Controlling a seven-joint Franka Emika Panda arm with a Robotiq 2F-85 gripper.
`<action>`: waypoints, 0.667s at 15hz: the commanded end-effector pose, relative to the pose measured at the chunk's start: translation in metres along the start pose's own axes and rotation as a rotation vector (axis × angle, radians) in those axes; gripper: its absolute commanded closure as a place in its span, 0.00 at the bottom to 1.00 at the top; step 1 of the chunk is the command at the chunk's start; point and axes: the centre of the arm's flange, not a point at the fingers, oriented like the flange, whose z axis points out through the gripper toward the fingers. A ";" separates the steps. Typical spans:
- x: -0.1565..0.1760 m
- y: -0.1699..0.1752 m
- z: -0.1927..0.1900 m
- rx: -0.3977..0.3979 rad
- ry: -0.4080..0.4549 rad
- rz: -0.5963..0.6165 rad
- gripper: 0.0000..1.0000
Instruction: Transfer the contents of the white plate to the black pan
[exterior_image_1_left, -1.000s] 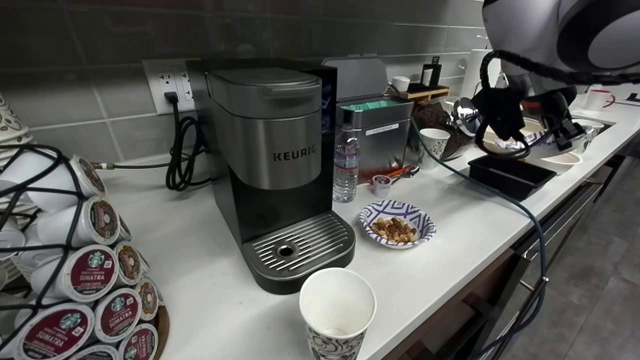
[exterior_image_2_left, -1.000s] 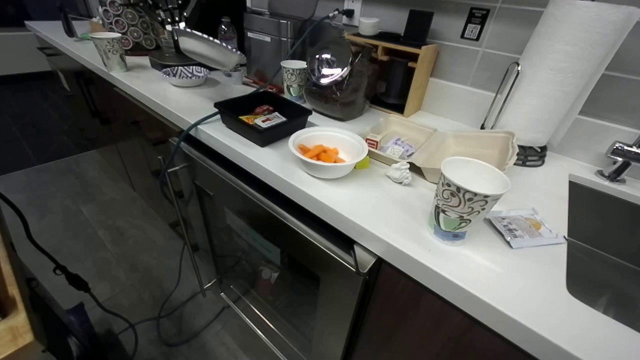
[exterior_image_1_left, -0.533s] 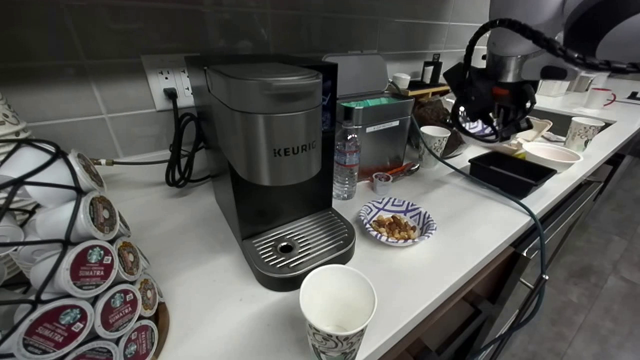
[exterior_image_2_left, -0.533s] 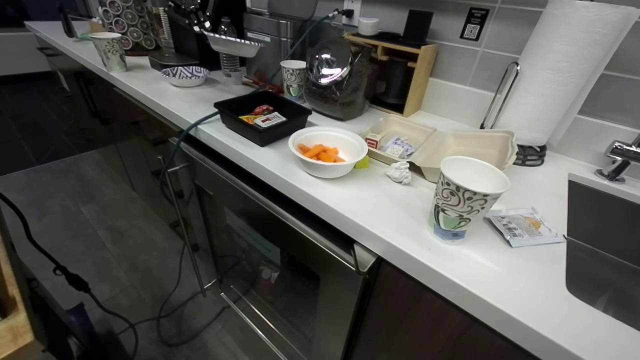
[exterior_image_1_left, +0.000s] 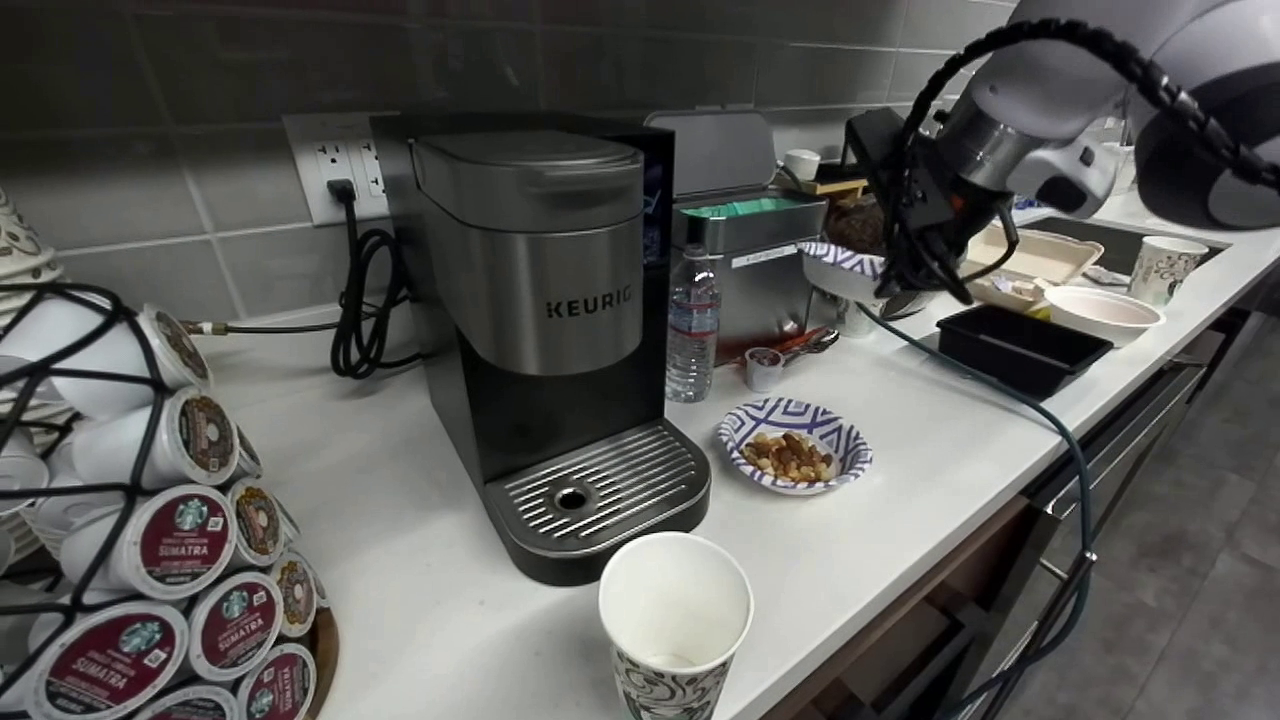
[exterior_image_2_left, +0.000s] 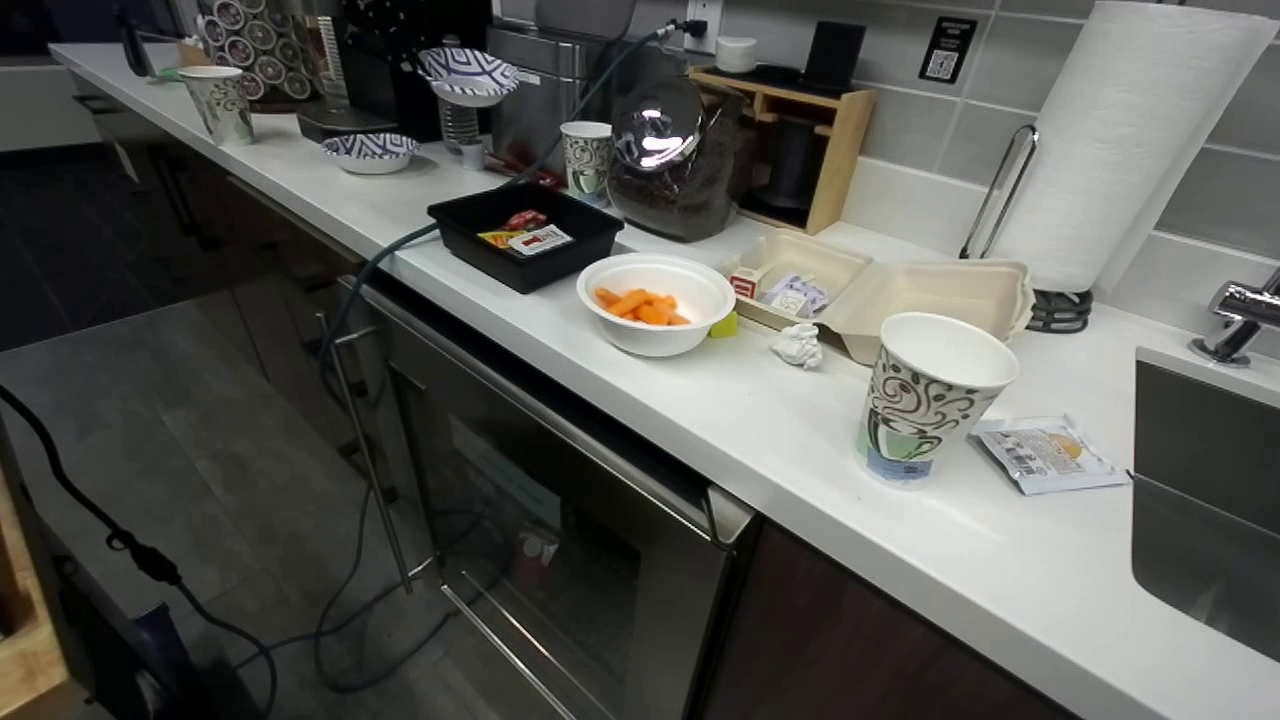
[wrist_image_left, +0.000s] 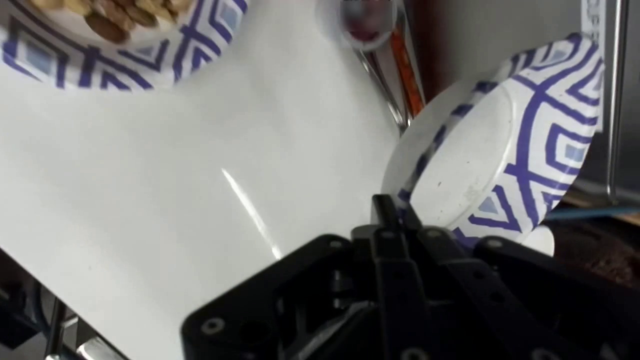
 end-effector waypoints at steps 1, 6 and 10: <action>-0.019 0.035 0.015 -0.048 -0.112 -0.138 0.99; -0.012 0.060 0.023 -0.140 0.093 -0.263 0.99; 0.001 0.059 0.024 -0.188 0.257 -0.288 0.99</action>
